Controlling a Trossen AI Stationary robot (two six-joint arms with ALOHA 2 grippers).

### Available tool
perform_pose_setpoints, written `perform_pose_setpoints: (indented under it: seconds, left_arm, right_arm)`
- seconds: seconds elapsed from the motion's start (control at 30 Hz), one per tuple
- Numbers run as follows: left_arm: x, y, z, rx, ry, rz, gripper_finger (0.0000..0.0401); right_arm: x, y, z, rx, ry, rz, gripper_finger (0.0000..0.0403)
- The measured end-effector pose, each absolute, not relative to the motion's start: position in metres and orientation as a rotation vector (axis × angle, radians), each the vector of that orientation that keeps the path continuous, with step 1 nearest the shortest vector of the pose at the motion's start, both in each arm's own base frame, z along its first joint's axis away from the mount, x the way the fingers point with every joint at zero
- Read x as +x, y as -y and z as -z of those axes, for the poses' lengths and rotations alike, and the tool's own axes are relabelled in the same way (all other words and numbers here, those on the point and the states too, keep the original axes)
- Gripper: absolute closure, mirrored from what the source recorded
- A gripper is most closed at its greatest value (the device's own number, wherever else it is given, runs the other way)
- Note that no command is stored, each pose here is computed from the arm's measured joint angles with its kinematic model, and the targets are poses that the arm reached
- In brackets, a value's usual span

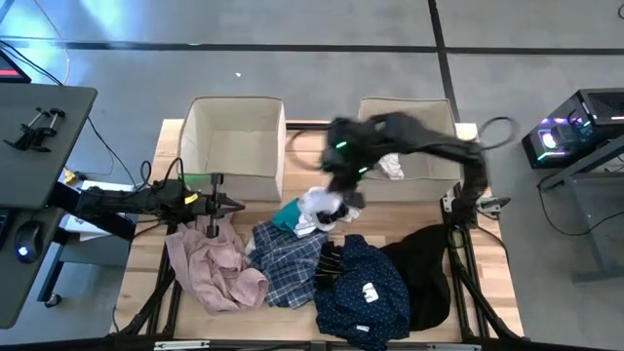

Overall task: Sort clothes
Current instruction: Put the white striped sock into the right laundry organizer

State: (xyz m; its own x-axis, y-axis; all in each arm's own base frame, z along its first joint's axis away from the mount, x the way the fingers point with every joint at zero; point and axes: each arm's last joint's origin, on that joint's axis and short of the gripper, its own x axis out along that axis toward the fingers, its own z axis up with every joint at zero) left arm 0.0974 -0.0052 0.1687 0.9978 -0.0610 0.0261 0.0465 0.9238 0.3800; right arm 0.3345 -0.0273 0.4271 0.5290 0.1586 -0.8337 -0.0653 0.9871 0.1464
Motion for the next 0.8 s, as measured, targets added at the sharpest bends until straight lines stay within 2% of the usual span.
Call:
perform_pose_setpoints:
  seconds: [0.23,0.37,0.53,0.8]
  left_arm:
    - [0.097,0.005,-0.169,0.39,0.038,0.053,0.0401]
    - [0.097,0.005,-0.169,0.39,0.037,0.053,0.0401]
    - [0.097,0.005,-0.169,0.391,0.037,0.053,0.0401]
    - [0.097,0.005,-0.169,0.393,0.038,0.053,0.0401]
  right_arm:
    - [0.236,0.062,-0.45,0.104,-0.995,0.369,0.0403]
    - [0.2,0.083,-0.438,0.183,-1.014,0.534,0.0403]
    - [0.184,0.109,-0.393,0.254,-1.076,0.648,0.0403]
    - [0.191,0.152,-0.289,0.398,-1.156,0.764,0.0403]
